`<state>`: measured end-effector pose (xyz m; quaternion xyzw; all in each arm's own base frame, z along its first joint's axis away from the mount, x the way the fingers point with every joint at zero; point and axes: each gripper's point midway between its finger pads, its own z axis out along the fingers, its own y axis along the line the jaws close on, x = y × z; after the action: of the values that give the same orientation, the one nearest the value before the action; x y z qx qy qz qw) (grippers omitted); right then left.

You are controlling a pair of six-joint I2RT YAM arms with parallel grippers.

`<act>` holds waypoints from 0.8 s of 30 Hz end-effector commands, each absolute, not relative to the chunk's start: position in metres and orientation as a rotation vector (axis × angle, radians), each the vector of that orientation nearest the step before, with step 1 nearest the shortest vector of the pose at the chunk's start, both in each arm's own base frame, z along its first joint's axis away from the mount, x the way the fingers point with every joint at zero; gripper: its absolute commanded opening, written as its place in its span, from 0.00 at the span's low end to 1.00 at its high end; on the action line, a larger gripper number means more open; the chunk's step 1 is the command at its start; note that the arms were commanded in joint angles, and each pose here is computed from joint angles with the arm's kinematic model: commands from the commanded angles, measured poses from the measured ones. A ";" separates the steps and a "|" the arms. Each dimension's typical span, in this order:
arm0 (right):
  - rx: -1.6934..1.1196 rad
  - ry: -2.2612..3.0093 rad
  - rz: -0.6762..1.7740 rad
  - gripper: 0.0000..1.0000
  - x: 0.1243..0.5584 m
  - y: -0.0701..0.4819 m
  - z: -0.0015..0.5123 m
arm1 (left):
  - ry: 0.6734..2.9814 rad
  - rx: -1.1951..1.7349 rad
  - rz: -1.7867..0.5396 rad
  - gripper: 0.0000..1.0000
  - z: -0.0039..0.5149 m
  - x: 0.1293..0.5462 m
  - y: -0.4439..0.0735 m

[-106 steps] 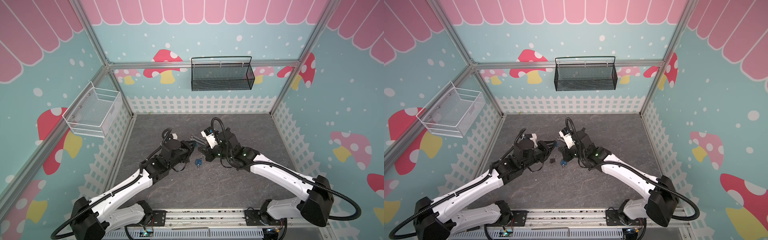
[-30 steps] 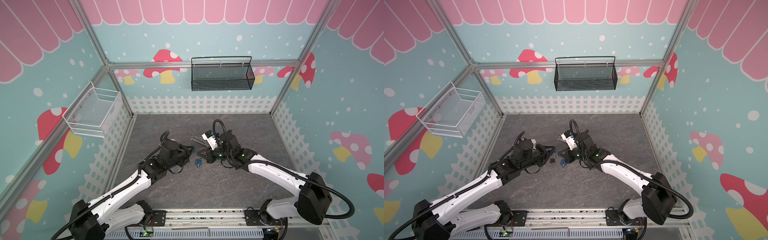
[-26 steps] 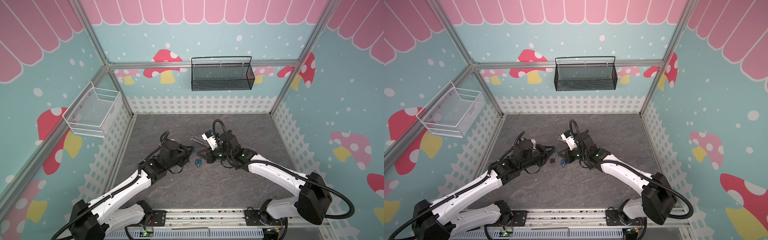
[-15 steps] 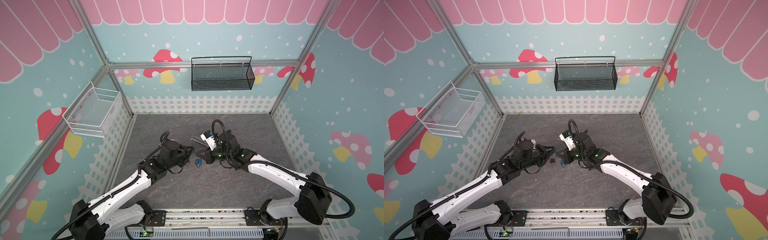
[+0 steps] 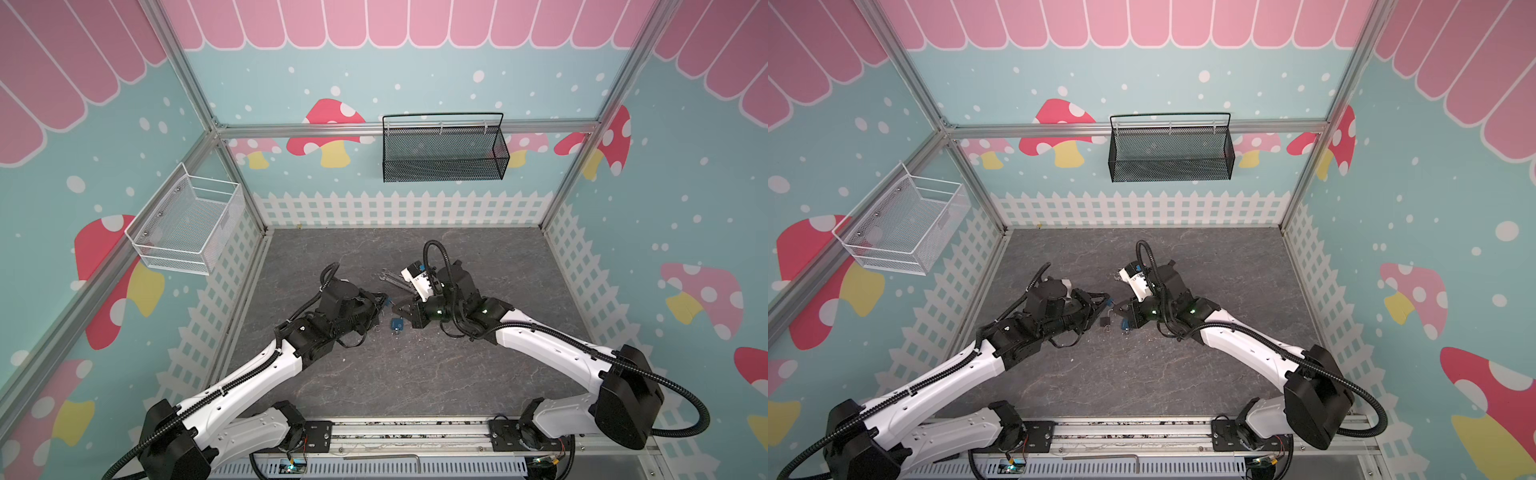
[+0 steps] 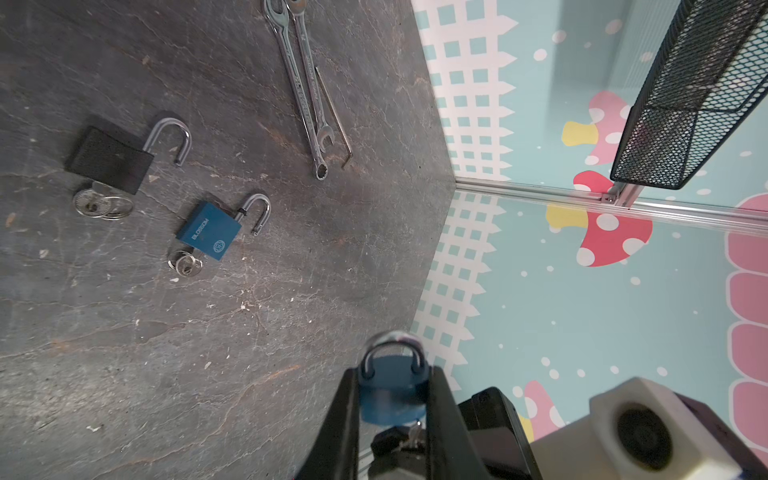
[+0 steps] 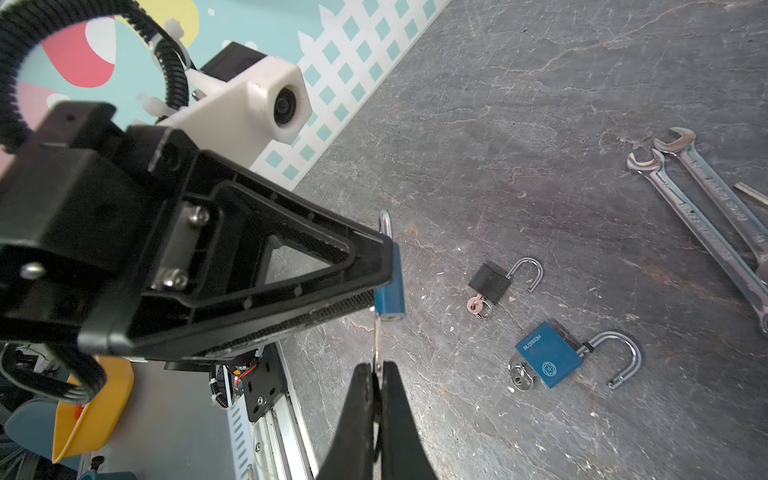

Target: Unlock with the key

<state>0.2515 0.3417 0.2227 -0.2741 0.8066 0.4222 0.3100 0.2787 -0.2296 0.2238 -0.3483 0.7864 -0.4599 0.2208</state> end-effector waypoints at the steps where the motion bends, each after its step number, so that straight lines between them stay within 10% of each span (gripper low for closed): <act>1: -0.742 2.136 1.103 0.00 0.250 0.341 0.223 | 2.132 -0.967 -1.278 0.00 0.232 0.281 -0.225; 24: -0.757 2.111 1.136 0.00 0.254 0.350 0.229 | 2.136 -0.950 -1.313 0.00 0.235 0.281 -0.231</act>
<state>0.2499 0.3438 0.2215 -0.2783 0.8081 0.4242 0.2992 0.2797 -0.2292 0.2250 -0.3491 0.7846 -0.4609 0.2238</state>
